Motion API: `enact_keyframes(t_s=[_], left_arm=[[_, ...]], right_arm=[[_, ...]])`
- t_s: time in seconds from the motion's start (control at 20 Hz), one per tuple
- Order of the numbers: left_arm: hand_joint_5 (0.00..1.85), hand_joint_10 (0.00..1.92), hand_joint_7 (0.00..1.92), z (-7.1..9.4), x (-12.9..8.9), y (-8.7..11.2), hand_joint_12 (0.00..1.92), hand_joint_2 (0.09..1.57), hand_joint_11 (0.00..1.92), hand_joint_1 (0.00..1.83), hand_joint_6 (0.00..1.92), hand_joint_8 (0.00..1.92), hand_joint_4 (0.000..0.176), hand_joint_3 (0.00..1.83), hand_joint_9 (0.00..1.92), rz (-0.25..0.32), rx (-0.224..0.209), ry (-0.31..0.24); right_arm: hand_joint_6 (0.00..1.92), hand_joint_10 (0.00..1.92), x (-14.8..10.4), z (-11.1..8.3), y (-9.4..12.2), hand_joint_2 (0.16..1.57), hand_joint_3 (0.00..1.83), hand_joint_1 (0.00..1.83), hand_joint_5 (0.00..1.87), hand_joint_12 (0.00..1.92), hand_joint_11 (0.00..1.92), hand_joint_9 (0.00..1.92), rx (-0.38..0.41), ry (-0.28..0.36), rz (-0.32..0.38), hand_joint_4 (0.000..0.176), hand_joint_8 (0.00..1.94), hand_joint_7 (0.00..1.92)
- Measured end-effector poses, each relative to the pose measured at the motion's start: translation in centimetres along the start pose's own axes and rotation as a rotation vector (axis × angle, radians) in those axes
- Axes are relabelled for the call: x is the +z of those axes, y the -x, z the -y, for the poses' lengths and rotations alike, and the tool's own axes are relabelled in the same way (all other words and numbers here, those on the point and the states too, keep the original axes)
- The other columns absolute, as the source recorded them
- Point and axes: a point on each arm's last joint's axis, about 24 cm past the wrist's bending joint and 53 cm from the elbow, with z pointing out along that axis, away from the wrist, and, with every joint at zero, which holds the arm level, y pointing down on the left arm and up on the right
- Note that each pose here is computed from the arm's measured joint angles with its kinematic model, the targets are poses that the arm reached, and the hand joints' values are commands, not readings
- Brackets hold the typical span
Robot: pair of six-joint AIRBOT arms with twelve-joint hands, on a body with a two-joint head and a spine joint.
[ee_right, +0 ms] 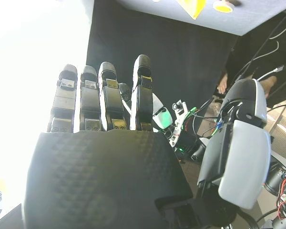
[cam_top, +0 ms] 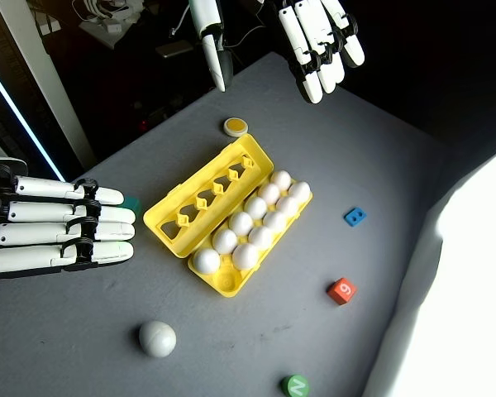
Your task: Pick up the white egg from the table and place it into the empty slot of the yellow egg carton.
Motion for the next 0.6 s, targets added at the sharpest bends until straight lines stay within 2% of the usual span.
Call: enact_keyframes(t_s=[0.1, 0.2, 0.35, 0.45, 0.55, 0.6], left_arm=[[0.14, 0.07, 0.13, 0.00, 0.00, -0.05, 0.26, 1.10, 0.00, 0.00, 0.06, 0.06, 0.000, 0.13, 0.11, -0.003, 0.001, 0.000], [0.14, 0.01, 0.15, -0.08, -0.04, -0.19, 0.22, 1.16, 0.00, 0.00, 0.00, 0.00, 0.000, 0.01, 0.12, -0.012, -0.005, 0.005], [0.13, 0.00, 0.13, 0.01, -0.04, 0.04, 0.17, 1.17, 0.00, 0.00, 0.00, 0.00, 0.000, 0.01, 0.10, -0.003, 0.002, 0.001], [0.15, 0.00, 0.15, -0.08, -0.04, -0.11, 0.23, 1.17, 0.00, 0.00, 0.00, 0.00, 0.000, 0.00, 0.12, -0.009, -0.002, 0.005], [0.13, 0.00, 0.12, -0.06, -0.04, -0.08, 0.14, 1.17, 0.00, 0.00, 0.01, 0.00, 0.000, 0.00, 0.09, -0.008, -0.001, 0.004], [0.15, 0.00, 0.14, -0.09, -0.04, -0.10, 0.18, 1.17, 0.00, 0.00, 0.00, 0.00, 0.000, 0.00, 0.11, -0.008, -0.002, 0.006]], right_arm=[[0.05, 0.02, 0.00, -0.02, 0.01, 0.98, 0.13, 0.19, 0.05, 0.01, 0.00, 0.00, 0.000, 0.001, 0.001, 0.000, 0.02, 0.01], [0.01, 0.00, 0.00, -0.08, -0.01, 1.05, 0.02, 0.15, 0.06, 0.00, 0.00, 0.00, -0.002, 0.003, 0.000, 0.000, 0.00, 0.01], [0.01, 0.00, 0.00, -0.12, 0.09, 1.05, 0.01, 0.17, 0.08, 0.00, 0.00, 0.01, -0.001, 0.005, 0.004, 0.000, 0.01, 0.03], [0.01, 0.00, 0.00, -0.11, 0.07, 1.05, 0.01, 0.18, 0.09, 0.00, 0.00, 0.02, -0.016, 0.005, 0.003, 0.000, 0.01, 0.04], [0.01, 0.00, 0.00, -0.12, 0.08, 1.04, 0.00, 0.17, 0.09, 0.00, 0.01, 0.02, -0.063, 0.005, 0.003, 0.000, 0.01, 0.04], [0.00, 0.00, 0.00, -0.04, 0.15, 1.04, 0.00, 0.18, 0.07, 0.00, 0.00, 0.00, -0.089, 0.001, 0.006, 0.000, 0.00, 0.02]])
